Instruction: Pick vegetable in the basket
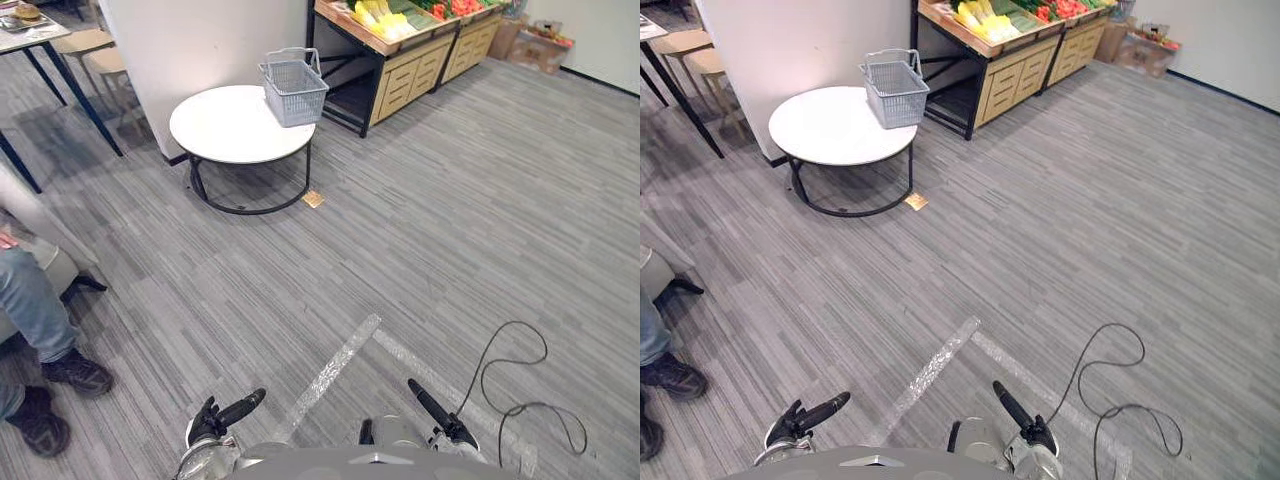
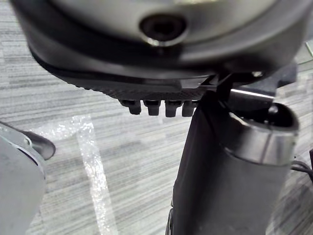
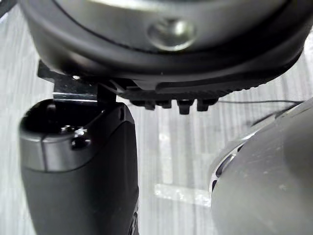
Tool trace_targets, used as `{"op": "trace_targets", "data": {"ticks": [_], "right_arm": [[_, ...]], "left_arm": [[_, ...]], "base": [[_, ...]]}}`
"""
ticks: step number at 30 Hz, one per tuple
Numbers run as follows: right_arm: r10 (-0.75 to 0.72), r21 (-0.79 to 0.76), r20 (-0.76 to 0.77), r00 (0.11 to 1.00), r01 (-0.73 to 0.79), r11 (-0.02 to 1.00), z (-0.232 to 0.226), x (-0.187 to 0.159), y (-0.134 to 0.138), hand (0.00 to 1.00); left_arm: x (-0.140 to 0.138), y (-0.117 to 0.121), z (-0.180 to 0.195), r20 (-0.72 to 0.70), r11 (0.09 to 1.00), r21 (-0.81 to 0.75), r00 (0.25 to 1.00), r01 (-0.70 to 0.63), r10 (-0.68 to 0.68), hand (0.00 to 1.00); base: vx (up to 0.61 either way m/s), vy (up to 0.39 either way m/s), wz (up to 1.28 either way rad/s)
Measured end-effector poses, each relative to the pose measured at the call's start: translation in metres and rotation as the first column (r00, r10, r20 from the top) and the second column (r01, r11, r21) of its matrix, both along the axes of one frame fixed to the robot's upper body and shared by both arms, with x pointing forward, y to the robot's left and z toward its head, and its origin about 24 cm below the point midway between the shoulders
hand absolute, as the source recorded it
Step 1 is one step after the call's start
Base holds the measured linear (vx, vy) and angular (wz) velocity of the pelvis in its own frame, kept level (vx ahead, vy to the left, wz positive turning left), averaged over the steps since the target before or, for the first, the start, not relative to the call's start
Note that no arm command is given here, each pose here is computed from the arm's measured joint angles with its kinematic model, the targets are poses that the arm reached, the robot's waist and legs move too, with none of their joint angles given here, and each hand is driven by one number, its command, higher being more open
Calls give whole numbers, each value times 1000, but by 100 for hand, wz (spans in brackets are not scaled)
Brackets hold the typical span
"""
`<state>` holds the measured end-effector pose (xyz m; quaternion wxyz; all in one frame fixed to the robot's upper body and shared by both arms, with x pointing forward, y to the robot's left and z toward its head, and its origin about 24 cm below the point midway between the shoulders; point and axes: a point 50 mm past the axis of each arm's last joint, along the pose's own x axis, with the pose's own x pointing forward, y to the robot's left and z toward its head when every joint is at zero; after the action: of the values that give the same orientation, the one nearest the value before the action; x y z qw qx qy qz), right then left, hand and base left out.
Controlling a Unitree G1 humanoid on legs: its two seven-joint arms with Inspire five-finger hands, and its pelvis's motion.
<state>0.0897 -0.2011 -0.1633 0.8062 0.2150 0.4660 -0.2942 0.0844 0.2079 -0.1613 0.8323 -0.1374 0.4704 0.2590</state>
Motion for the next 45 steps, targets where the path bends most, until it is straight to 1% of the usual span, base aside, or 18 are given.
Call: {"op": "trace_targets", "data": {"ticks": [5,7,9,10,12,17,21,25,28,31,32,34,36,45], "right_arm": [[-4,-15,29,1000,5,1000,3,7,-5,100],[-4,-15,35,999,4,1000,4,9,-4,100],[-5,-6,34,999,5,1000,3,9,-1,100],[-9,-7,43,999,9,1000,4,12,-3,100],[1,-25,79,997,1,1000,9,25,-8,100],[7,-27,81,997,-5,1000,9,27,-9,100],[3,-18,74,997,-2,1000,8,23,-6,100],[-17,-1,33,999,17,1000,3,10,-2,100],[-38,15,9,999,38,999,0,5,0,100],[-50,20,2,999,50,999,-1,2,1,100],[-53,5,-3,999,53,999,0,-3,-5,100],[-49,14,-14,999,49,999,-2,-5,0,100],[-24,38,-15,1000,25,999,-3,-4,11,100],[28,38,5,1000,-28,999,-1,6,14,100]], "left_arm": [[-2,-3,-1,-10,1000,-5,1000,7,-7,100],[-1,-1,-1,-12,1000,6,1000,17,-17,100],[-5,-2,-2,-25,1000,-1,1000,-2,2,100],[-3,-5,-2,-22,1000,-9,1000,-1,1,100],[7,-19,-2,2,999,-44,1000,13,-13,100],[20,-23,1,41,998,-55,999,20,-17,100],[18,-12,2,50,999,-39,998,-28,30,100],[7,-1,2,51,994,-35,993,-101,103,100],[10,4,5,77,991,-29,988,-132,134,100],[14,4,7,100,991,-26,986,-130,132,100],[11,-2,4,84,992,-38,989,-116,119,100],[13,2,5,76,995,-22,993,-93,94,100],[20,7,8,103,997,-5,991,-80,80,100],[18,15,7,66,999,17,997,-34,32,100]], "base": [[281,-79,2],[380,-162,2],[513,-257,8],[459,-279,20],[448,-311,19],[487,-290,17],[374,-205,-16],[345,-99,-39],[299,65,-53],[331,219,-59],[285,252,-37],[303,230,2],[283,184,26],[88,78,-21]]}}
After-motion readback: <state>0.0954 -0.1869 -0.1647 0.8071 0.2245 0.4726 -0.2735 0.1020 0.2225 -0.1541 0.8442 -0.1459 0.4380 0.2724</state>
